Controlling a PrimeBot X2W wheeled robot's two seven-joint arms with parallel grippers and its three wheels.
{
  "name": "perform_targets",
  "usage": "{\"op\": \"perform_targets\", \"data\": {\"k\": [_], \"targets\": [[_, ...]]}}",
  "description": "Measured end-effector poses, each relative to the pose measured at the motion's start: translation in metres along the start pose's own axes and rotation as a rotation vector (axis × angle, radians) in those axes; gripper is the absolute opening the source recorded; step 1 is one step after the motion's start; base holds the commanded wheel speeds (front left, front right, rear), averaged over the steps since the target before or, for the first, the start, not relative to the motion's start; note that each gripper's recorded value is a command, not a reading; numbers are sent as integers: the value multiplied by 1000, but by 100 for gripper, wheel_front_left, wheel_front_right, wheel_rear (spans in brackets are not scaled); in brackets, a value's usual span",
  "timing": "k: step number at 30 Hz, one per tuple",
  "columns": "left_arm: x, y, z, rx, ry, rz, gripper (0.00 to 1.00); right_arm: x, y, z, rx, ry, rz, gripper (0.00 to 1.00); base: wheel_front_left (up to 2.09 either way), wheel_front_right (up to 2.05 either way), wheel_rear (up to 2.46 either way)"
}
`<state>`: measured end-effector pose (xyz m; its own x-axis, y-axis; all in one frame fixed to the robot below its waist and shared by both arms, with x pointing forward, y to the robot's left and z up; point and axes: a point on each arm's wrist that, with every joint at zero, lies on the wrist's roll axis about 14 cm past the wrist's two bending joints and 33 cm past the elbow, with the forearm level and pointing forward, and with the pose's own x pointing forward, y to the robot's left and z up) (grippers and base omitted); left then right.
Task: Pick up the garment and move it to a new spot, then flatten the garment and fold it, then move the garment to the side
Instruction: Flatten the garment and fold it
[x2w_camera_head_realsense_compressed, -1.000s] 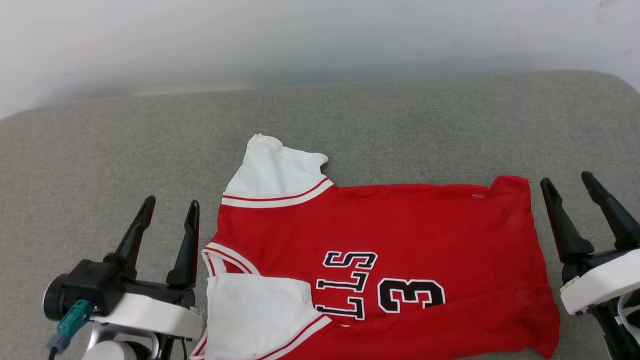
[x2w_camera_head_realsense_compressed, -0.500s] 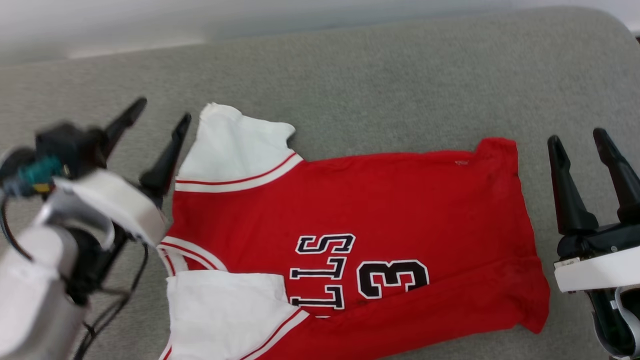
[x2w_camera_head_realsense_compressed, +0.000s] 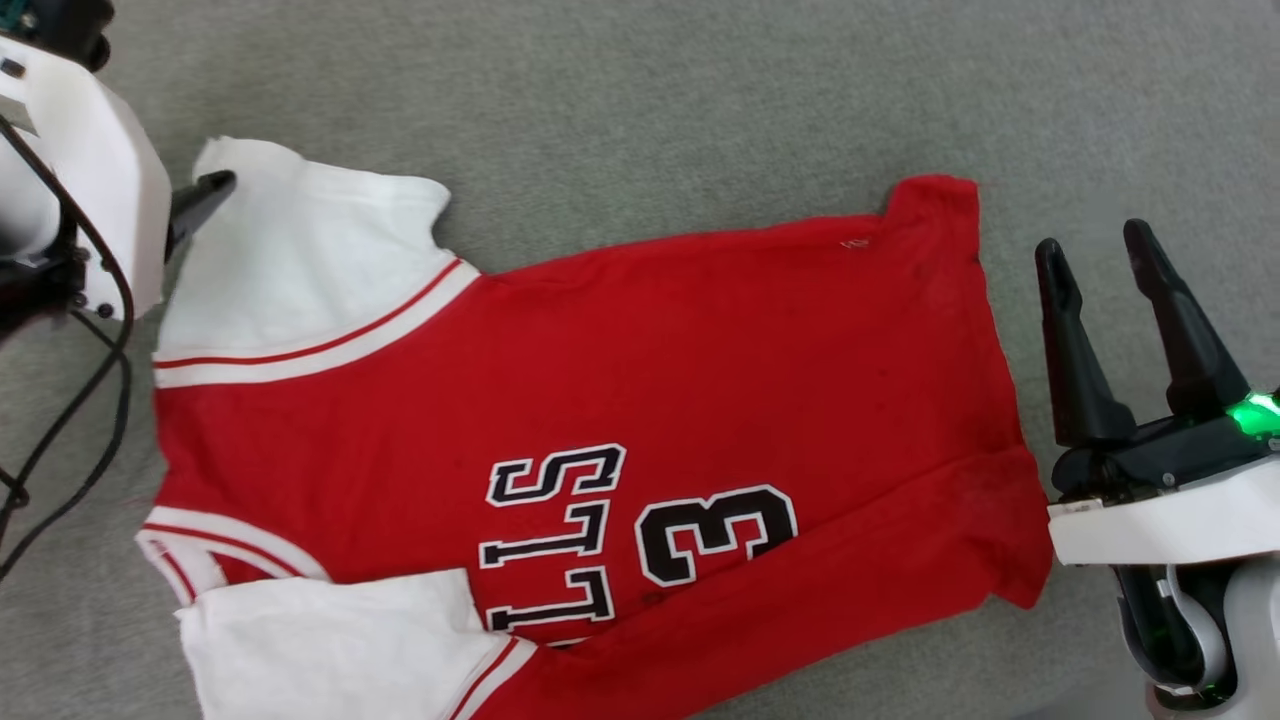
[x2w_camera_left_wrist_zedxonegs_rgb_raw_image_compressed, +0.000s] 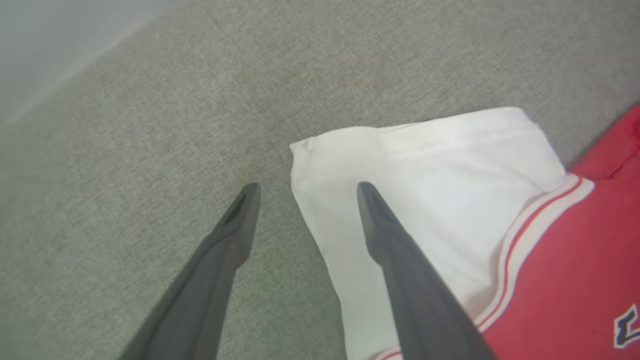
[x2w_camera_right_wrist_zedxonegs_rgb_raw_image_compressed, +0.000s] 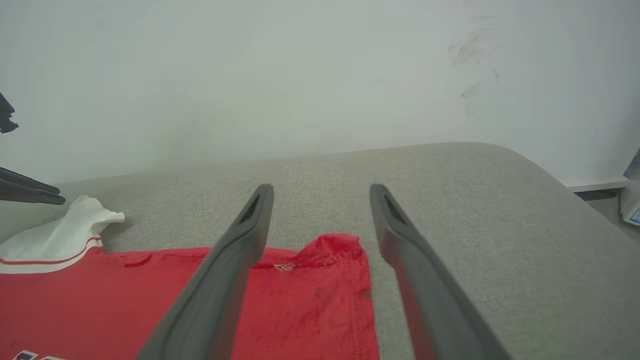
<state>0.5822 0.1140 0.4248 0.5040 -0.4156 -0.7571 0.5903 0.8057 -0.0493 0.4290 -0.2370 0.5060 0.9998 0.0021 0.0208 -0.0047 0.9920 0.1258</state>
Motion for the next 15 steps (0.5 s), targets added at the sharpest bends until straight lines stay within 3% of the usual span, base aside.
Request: {"op": "perform_targets", "data": {"k": [14, 15], "targets": [[53, 16, -32, -54, 186, 6, 98, -1, -17, -27, -24, 65, -39, 100, 0, 0, 0], [53, 16, -33, -57, 190, 4, 44, -1, -17, -28, -26, 67, -37, 100, 0, 0, 0]]}}
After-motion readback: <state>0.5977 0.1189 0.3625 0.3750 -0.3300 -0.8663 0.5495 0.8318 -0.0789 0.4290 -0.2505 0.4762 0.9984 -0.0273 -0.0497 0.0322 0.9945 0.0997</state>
